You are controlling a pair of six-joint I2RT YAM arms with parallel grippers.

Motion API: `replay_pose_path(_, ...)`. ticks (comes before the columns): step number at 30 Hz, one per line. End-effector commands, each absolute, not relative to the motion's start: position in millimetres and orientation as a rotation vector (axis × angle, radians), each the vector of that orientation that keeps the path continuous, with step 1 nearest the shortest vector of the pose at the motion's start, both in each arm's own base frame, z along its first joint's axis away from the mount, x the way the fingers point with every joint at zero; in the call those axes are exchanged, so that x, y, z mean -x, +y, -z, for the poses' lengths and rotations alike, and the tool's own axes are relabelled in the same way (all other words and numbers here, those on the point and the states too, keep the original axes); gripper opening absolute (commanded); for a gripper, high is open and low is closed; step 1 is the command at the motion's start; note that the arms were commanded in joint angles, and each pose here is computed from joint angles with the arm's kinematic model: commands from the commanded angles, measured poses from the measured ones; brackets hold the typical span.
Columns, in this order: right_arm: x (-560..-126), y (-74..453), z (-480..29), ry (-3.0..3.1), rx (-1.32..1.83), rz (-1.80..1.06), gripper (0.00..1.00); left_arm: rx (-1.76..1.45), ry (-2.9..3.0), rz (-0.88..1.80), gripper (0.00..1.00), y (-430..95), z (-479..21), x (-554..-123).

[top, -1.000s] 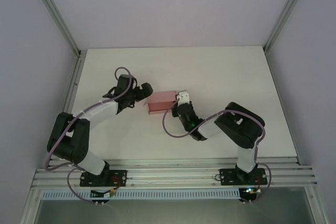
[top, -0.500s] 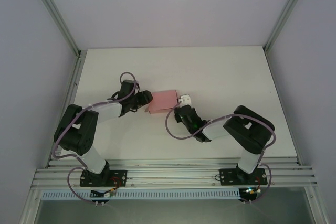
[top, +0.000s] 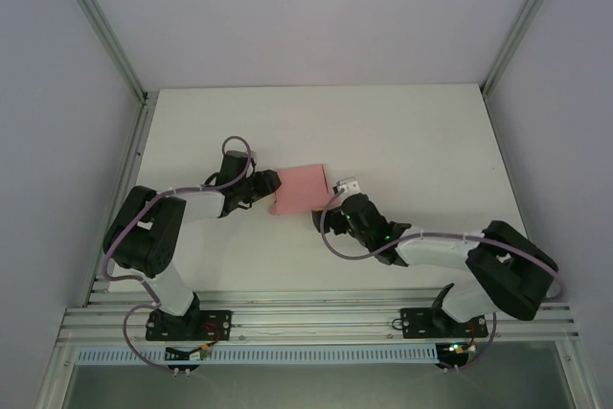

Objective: Assemble paper box

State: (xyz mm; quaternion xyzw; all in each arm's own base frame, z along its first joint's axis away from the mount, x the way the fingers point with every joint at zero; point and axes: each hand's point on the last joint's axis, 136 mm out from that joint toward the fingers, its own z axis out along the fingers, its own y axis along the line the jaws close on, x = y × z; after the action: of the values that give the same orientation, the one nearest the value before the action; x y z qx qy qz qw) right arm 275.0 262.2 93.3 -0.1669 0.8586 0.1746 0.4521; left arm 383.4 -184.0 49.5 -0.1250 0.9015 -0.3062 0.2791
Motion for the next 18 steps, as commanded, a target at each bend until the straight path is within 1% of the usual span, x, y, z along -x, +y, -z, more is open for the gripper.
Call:
replay_pose_path(1,-276.6,256.2,-106.7,2.132,0.367,-0.444,1.0,0.321,2.556,0.763,0.43,-176.9,-13.6,-357.0)
replay_pose_path(4,-291.8,257.6,-124.2,2.17,0.33,-0.452,1.0,0.304,2.567,0.753,0.41,-176.2,-12.3,-354.8)
replay_pose_path(7,-313.7,258.2,-131.0,2.264,0.262,-0.452,1.0,0.293,2.565,0.764,0.41,-177.9,-11.1,-353.9)
replay_pose_path(12,-346.4,268.9,-111.7,2.42,0.218,-0.538,1.0,0.293,2.552,0.802,0.4,-182.0,-11.2,-354.9)
replay_pose_path(16,-372.5,285.0,-89.8,2.504,0.184,-0.699,1.0,0.281,2.543,0.843,0.39,-188.2,-13.2,-358.4)
replay_pose_path(18,-384.2,284.5,-77.1,2.549,0.126,-0.758,0.98,0.28,2.544,0.87,0.38,-191.6,-12.7,-359.0)
